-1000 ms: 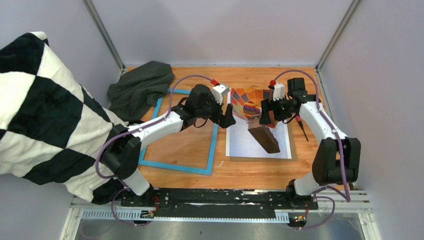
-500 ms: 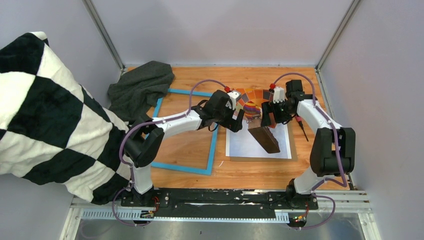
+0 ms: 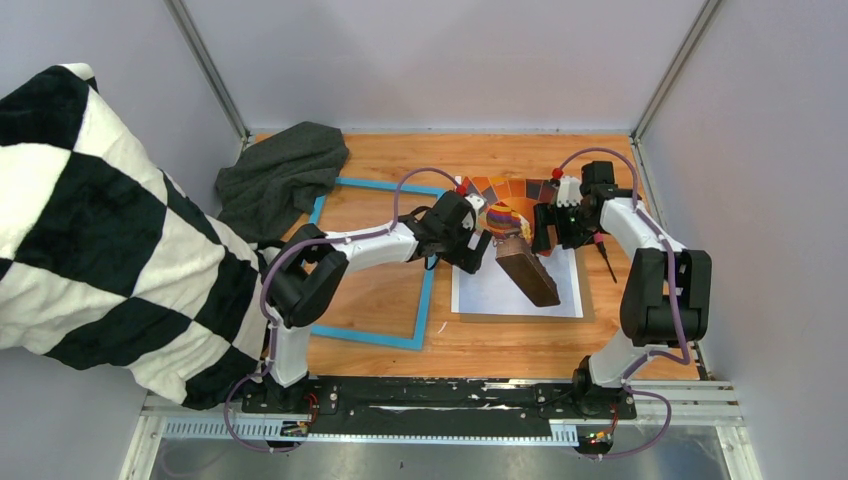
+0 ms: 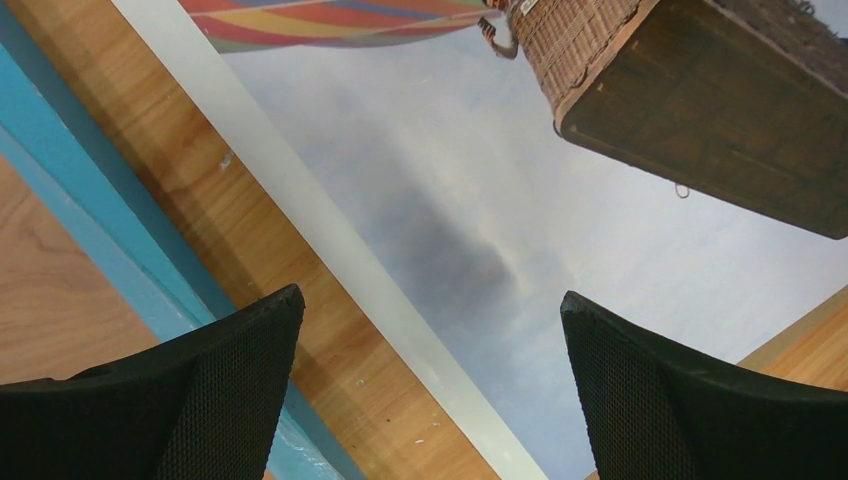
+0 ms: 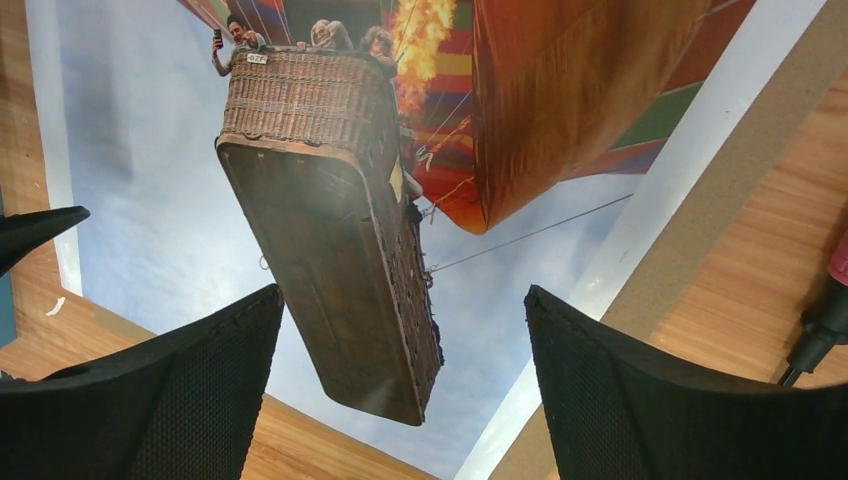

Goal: Take the photo out of the frame
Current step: Move the photo to the photo frame.

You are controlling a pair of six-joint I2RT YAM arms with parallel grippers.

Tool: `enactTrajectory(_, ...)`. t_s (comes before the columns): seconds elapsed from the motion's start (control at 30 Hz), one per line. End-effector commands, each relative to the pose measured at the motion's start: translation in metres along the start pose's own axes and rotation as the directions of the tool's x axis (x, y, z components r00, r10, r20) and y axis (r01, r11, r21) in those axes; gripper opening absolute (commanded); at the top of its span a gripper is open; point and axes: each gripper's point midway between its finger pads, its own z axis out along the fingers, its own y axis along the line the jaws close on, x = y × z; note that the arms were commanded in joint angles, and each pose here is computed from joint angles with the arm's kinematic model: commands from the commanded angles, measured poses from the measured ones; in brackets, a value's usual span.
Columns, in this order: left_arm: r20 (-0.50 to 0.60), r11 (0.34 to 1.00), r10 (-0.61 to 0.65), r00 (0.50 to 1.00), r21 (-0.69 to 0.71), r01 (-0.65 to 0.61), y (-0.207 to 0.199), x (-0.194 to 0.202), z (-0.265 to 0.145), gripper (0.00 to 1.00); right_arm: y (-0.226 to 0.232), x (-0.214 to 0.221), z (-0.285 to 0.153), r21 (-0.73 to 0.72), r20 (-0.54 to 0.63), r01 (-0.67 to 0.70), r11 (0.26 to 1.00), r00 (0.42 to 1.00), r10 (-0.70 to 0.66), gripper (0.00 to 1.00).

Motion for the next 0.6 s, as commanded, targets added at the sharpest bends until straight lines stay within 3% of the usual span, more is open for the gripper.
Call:
enactTrajectory(0.0,-0.032,1.0,-0.012,0.999,-0.01,0.012,-0.002,0.007,0.006,1.0,-0.009,0.008,0.001,0.022,-0.022,-0.046,0.999,0.999,0.047,0.91)
enactTrajectory(0.57,-0.088,0.997,-0.065,0.994,0.025,0.067,-0.009,0.022,0.018,1.0,-0.021,0.011,0.003,0.045,-0.027,-0.084,0.995,0.996,0.085,0.9)
